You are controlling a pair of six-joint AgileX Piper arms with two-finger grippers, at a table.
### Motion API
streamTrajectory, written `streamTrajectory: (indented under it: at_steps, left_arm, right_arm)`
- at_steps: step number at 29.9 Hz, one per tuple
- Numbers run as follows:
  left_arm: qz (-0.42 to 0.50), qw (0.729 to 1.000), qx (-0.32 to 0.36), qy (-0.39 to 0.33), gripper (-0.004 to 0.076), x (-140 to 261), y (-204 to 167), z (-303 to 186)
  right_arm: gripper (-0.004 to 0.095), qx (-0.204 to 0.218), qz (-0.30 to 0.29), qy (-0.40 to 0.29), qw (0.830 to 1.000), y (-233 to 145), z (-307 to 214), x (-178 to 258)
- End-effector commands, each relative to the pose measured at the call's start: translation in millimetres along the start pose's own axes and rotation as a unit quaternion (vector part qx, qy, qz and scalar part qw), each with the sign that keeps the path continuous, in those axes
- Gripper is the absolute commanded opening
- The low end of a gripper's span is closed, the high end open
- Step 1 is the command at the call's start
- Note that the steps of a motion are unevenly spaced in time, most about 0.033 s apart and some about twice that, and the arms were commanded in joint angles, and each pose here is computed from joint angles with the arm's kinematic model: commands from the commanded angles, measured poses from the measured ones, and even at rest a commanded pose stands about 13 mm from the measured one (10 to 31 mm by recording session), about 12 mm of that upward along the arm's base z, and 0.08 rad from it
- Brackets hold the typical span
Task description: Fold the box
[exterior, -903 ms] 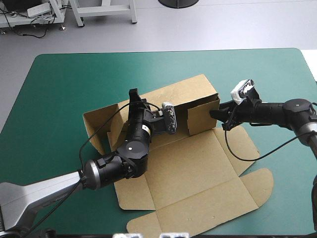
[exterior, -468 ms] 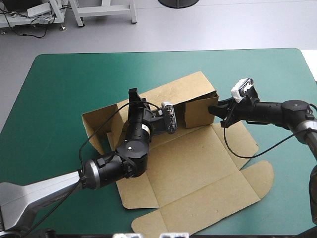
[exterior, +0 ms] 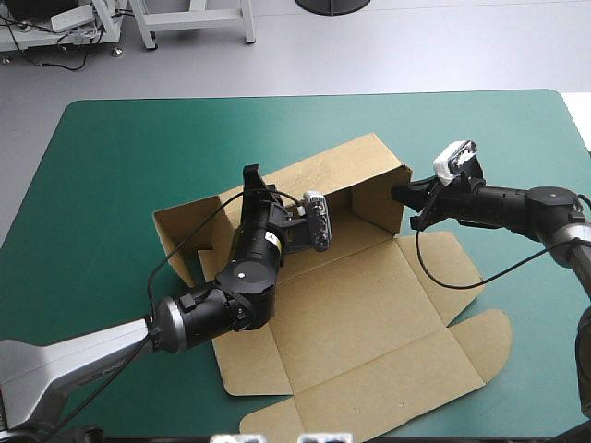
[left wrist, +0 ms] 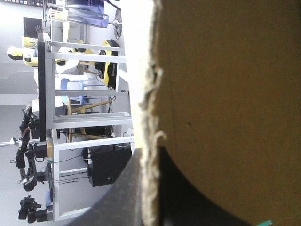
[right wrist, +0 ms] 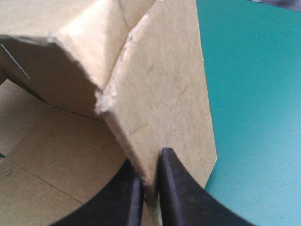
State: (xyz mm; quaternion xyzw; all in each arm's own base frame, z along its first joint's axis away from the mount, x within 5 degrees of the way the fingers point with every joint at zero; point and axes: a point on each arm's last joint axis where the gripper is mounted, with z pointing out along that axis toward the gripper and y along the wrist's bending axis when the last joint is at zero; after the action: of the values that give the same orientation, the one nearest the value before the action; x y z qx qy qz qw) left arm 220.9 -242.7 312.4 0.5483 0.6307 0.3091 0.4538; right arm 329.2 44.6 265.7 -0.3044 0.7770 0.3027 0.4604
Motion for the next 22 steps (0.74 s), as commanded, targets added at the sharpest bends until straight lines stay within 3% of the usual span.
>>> streamTrajectory:
  at_steps: [1, 8, 12, 22]
  left_arm:
    - [-0.033, 0.997, 0.025, -0.069, -0.0006, -13, 5, -13]
    - [-0.021, 0.997, 0.021, -0.070, 0.0000, -15, 3, -10]
    - [0.001, 0.998, 0.007, -0.067, 0.0044, -17, 0, -5]
    - [0.038, 0.995, -0.041, -0.083, 0.0338, -27, -6, 8]
  right_arm:
    - [-0.0013, 0.001, 0.025, -0.083, 0.996, 5, -10, -30]
    - [-0.0004, -0.007, 0.032, -0.070, 0.997, 8, -8, -28]
    - [-0.0004, -0.015, 0.023, -0.046, 0.999, 13, -4, -24]
    - [-0.0004, -0.002, 0.012, -0.025, 1.000, 17, 5, -23]
